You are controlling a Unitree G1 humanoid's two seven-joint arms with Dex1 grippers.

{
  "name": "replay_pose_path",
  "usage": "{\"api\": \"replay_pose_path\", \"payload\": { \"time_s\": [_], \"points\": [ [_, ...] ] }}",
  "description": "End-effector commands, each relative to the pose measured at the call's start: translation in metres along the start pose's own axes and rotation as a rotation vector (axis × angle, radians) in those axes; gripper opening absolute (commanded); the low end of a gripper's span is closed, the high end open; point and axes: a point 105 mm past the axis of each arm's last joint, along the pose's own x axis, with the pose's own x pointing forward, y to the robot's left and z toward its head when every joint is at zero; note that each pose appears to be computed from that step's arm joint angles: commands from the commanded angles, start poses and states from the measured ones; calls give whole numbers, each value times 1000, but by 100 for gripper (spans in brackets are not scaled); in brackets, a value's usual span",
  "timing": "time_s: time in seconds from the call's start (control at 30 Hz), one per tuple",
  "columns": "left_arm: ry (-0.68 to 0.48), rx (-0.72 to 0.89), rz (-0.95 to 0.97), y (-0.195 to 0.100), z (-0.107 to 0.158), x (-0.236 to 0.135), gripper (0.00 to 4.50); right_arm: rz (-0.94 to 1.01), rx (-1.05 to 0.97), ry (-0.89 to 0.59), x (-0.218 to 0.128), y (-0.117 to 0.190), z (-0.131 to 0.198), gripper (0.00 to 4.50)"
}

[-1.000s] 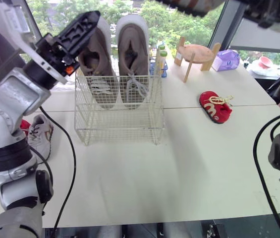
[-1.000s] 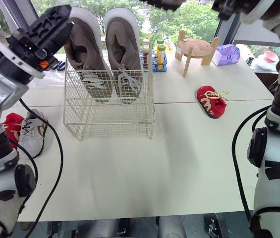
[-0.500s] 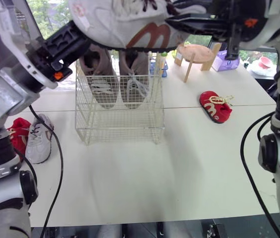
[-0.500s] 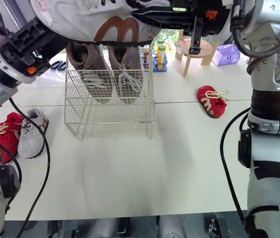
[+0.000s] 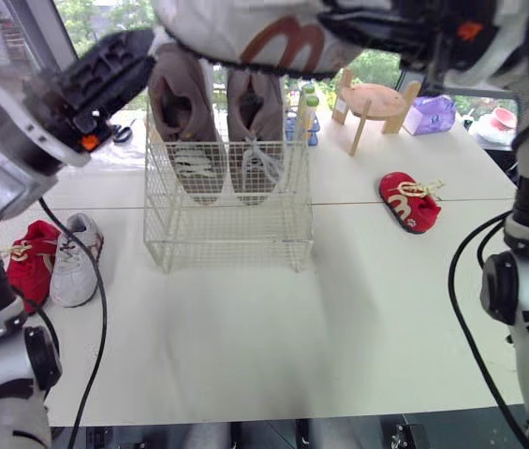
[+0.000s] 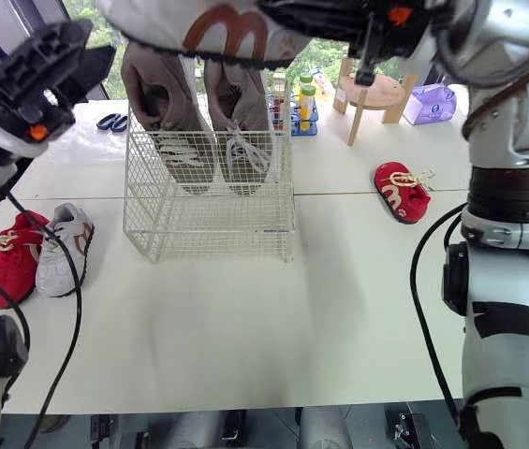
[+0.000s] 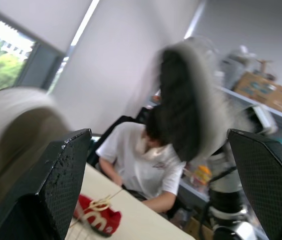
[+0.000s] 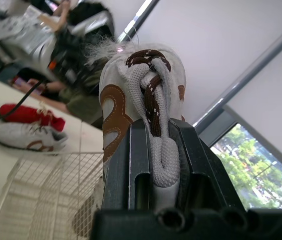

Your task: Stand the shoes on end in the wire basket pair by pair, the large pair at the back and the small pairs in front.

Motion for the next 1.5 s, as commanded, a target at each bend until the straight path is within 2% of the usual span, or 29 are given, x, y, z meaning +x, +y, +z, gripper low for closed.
{"api": "replay_pose_path", "payload": {
  "time_s": [0.03, 0.23, 0.27, 0.33, 0.4, 0.53, 0.57, 0.6, 0.67, 0.7, 0.83, 0.87, 0.97, 1.03, 1.13, 1.3, 1.5],
  "points": [
    [0, 7, -40, -2, 1, 6, 450, 7, -84, -10, 4, 3, 10, 9],
    [34, -12, -62, 5, -3, 15, 450, 22, -84, -26, 7, 8, 12, 9],
    [34, -18, -61, 7, -3, 16, 409, 23, -82, -29, 7, 9, 13, 9],
    [43, -23, -69, 8, -5, 18, 374, 24, -81, -32, 7, 11, 14, 9],
    [48, -27, -79, 8, -5, 20, 288, 25, -78, -33, 7, 12, 15, 9],
    [35, -37, -87, 7, -5, 22, 80, 26, -47, -36, 6, 16, 15, 9],
    [10, -40, -75, 9, -2, 22, 46, 7, -8, -41, 4, 15, 13, 57],
    [-19, -48, -64, 10, 2, 21, 44, -18, 43, -51, 0, 13, 11, 112],
    [-87, -63, -47, 10, 8, 17, 44, -104, 163, -97, -12, 4, 9, 172],
    [-122, -70, -39, 9, 11, 15, 44, -156, 218, -126, -18, 0, 7, 233],
    [-279, -57, 6, 5, 20, 5, 44, -411, 498, -294, -40, -11, -17, 421],
    [-320, -51, 12, 4, 23, 3, 44, -460, 556, -328, -40, -10, -24, 437],
    [-373, -40, 1, -2, 15, 3, 44, -601, 747, -423, -25, 2, -52, 437],
    [-403, -51, -4, 0, 13, 7, 44, -624, 920, -578, -4, 8, -51, 437],
    [-421, -54, -11, 2, 12, 11, 44, -633, 1035, -674, 15, 14, -47, 437],
    [-418, -51, 2, 9, 12, 14, 44, -558, 1103, -786, 33, 20, -26, 437],
    [-382, -54, 16, 14, 2, 16, 44, -497, 1110, -816, 44, 27, -13, 437]
  ]
}}
